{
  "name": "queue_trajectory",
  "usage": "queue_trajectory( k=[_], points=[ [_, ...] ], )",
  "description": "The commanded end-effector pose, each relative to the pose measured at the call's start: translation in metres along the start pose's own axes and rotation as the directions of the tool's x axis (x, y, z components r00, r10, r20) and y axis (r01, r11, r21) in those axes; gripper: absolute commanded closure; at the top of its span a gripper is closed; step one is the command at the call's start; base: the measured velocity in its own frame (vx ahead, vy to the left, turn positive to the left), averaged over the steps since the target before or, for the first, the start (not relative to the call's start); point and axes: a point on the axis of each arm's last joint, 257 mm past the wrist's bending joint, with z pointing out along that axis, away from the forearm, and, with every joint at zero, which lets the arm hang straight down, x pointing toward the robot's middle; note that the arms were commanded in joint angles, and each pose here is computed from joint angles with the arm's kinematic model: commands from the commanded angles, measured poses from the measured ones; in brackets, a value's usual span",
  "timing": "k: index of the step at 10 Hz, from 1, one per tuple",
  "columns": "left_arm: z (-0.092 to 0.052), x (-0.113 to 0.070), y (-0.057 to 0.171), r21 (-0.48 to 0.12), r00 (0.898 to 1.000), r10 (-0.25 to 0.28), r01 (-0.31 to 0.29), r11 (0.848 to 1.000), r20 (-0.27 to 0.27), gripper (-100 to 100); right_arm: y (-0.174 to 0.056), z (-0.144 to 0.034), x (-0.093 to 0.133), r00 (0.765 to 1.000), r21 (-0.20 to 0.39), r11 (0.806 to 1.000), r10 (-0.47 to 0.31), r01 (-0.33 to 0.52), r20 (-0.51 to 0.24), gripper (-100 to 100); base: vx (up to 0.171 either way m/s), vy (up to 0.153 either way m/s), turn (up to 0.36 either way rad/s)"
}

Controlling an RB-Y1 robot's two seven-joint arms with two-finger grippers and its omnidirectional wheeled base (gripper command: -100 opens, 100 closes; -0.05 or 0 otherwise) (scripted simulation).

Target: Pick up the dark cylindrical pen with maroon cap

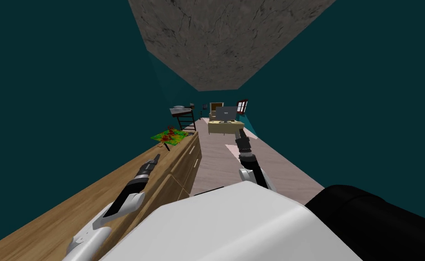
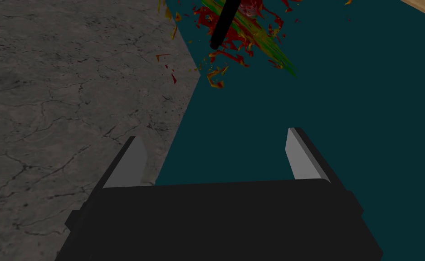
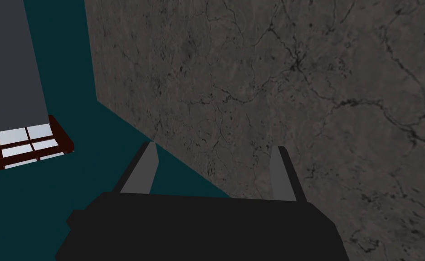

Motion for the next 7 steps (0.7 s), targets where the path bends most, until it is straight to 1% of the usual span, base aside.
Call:
queue_trajectory(
  k=[1,2,3,4,5,6,7],
  points=[
    [-0.003,-0.002,0.023,-0.041,0.998,0.061,-0.061,0.997,-0.012,-100,0.0,0.0,0.0,1.0,0.0,1.0,0.0,0.0,0.0,0,-0.042,0.048,-0.166],
    [-0.003,-0.002,0.023,-0.041,0.998,0.063,-0.064,0.997,-0.012,-100,0.0,0.0,0.0,1.0,0.0,1.0,0.0,0.0,0.0,0,-0.024,0.039,-0.146],
    [-0.005,-0.005,0.039,-0.068,0.994,0.108,-0.11,0.992,-0.02,-100,0.0,0.0,0.0,1.0,0.0,1.0,0.0,0.0,0.0,0,-0.013,0.042,-0.286],
    [-0.007,-0.008,0.055,-0.093,0.99,0.142,-0.144,0.985,-0.026,-100,0.0,0.0,0.0,1.0,0.0,1.0,0.0,0.0,0.0,0,-0.029,0.054,-0.361],
    [-0.007,-0.008,0.055,-0.094,0.988,0.152,-0.154,0.984,-0.028,-100,0.0,0.0,0.0,1.0,0.0,1.0,0.0,0.0,0.0,0,-0.022,0.053,-0.156],
    [-0.009,-0.013,0.068,-0.114,0.981,0.192,-0.195,0.974,-0.034,-100,0.0,0.0,0.0,1.0,0.0,1.0,0.0,0.0,0.0,0,-0.019,0.051,-0.241],
    [-0.01,-0.018,0.078,-0.13,0.973,0.229,-0.232,0.964,-0.039,-100,0.0,0.0,0.0,1.0,0.0,1.0,0.0,0.0,0.0,0,-0.023,0.057,-0.452]
  ],
)
